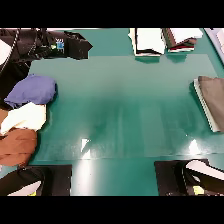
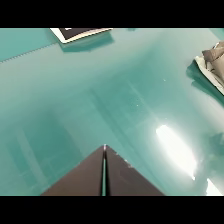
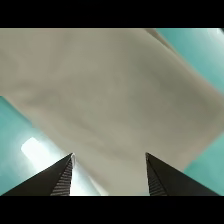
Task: Fold the shirts.
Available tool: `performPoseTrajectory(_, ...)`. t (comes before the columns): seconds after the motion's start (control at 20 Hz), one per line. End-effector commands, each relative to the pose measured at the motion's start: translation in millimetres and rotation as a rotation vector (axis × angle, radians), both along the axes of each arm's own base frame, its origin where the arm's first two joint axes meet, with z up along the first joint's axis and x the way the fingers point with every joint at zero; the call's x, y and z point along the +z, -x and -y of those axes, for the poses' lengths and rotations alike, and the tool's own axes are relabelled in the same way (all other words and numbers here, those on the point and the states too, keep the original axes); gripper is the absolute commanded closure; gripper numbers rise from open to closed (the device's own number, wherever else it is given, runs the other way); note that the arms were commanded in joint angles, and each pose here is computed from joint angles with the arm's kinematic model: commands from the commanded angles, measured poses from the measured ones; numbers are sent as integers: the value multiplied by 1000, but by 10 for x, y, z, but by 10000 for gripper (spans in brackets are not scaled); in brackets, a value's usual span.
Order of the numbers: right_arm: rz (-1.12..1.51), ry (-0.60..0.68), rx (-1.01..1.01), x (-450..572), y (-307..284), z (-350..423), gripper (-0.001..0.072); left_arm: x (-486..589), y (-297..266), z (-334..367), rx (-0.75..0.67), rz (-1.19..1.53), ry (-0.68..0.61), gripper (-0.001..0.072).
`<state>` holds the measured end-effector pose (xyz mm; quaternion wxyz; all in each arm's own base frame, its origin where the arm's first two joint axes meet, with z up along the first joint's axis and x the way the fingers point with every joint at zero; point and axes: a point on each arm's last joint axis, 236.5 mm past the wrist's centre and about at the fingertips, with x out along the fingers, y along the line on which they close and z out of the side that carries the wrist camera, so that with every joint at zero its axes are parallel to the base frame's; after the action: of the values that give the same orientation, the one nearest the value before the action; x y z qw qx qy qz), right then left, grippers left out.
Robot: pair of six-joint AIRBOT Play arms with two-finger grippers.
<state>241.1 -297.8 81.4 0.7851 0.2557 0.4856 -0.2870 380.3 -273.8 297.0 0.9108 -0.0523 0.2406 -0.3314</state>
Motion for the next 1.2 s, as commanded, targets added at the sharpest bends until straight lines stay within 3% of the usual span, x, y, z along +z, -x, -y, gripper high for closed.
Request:
performPoseTrajectory(0.0,46,-36,15,49,-103,-126,190,0,0,0,0,1,-1,680)
performPoseTrajectory(0.3,353,-171,406,824,-1392,-1563,191,13,-6,-1,2,5,3,680)
performPoseTrajectory(0.6,301,-214,889,817,-1636,-3457,228,-72,46,-9,-9,-28,-22,681)
performPoseTrajectory(0.75,263,-206,1068,769,-1490,-4110,551,-56,36,-7,-7,-22,-17,680)
performPoseTrajectory(0.8,248,-192,1122,745,-1431,-4266,696,-55,36,-6,-7,-21,-17,680)
performPoseTrajectory(1.15,217,-169,1271,699,-1214,-4761,694,-55,36,-7,-7,-21,-17,680)
